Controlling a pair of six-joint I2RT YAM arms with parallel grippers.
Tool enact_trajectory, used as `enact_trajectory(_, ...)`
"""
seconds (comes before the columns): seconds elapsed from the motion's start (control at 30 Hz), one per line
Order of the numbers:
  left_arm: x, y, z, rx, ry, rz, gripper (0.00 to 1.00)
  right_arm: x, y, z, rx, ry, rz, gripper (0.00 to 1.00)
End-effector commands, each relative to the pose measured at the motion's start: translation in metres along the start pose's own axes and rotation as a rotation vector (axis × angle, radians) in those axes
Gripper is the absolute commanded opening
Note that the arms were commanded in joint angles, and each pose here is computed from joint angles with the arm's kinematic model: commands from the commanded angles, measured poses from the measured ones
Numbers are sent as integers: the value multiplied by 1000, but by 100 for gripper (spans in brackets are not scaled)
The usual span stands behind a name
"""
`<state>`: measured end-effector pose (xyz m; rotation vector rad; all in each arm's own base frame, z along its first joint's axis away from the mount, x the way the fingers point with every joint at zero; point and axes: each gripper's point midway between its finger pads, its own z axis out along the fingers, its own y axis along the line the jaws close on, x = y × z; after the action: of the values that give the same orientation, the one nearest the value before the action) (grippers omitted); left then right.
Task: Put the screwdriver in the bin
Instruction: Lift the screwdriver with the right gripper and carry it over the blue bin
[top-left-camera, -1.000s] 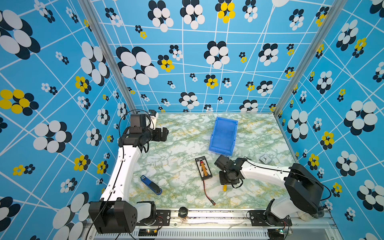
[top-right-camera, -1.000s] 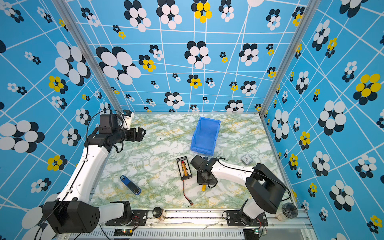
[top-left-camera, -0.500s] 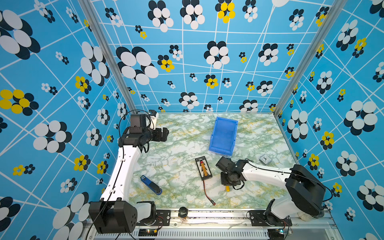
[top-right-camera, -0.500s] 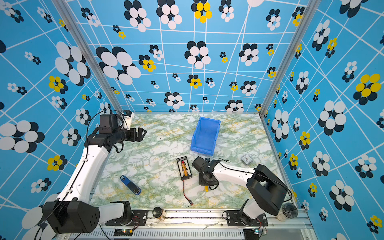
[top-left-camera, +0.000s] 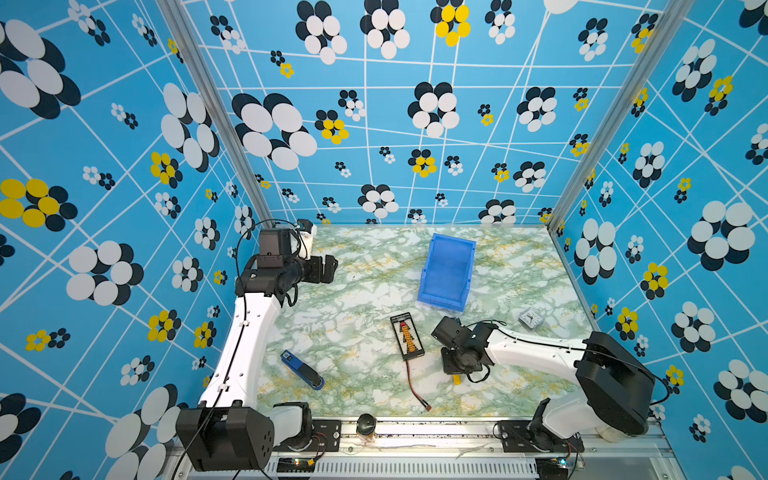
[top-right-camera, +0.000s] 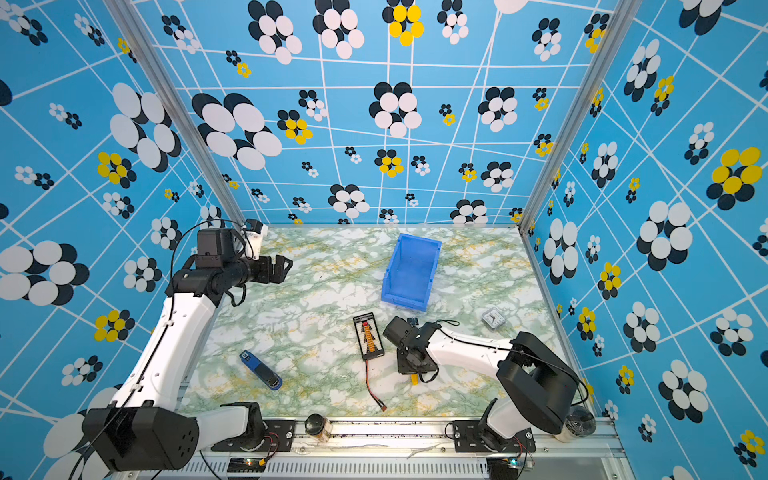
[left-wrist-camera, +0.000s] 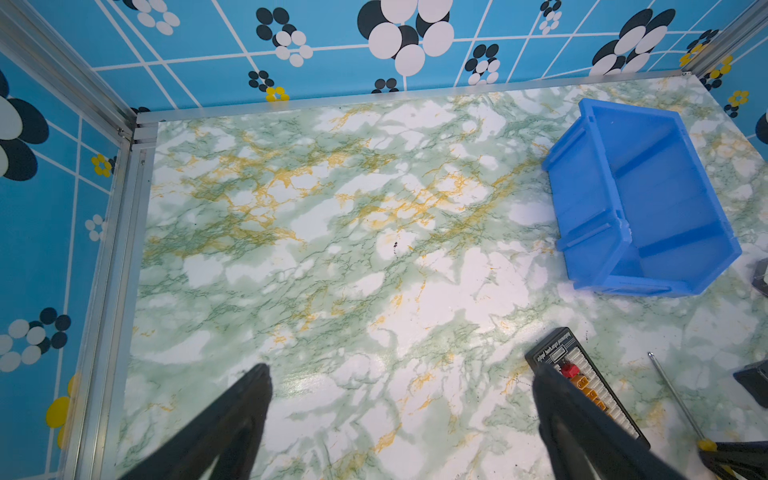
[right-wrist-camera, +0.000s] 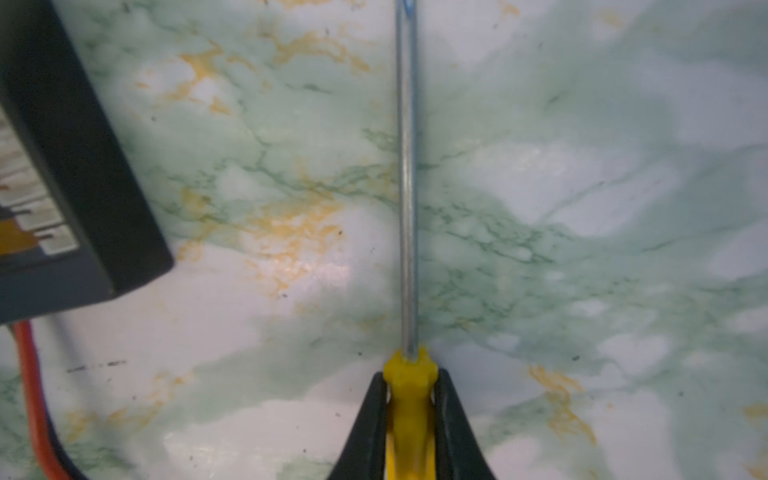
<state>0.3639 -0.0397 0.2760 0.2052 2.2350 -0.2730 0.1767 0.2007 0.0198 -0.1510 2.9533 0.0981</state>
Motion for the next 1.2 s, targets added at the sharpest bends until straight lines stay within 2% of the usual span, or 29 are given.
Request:
enact_trajectory(0.0, 0, -5, -6, 13, -15, 23, 99, 5, -5, -12, 7, 4, -40, 14)
enact_trajectory(0.33, -1, -6, -6, 11, -20, 28, 99, -10, 7, -52, -40, -35, -104, 14)
enact_trajectory(0.6, -8, -16, -12, 63, -39, -4, 99, -52, 29, -90, -86, -106, -128, 14)
enact_trajectory(0.9, -10, -20, -13, 70, -46, 11, 99, -134, 27, -111, -130, -148, -23, 14)
enact_trajectory(1.17, -9, -23, -21, 68, -49, 39, 99, -215, 8, -92, -81, -165, 54, 14)
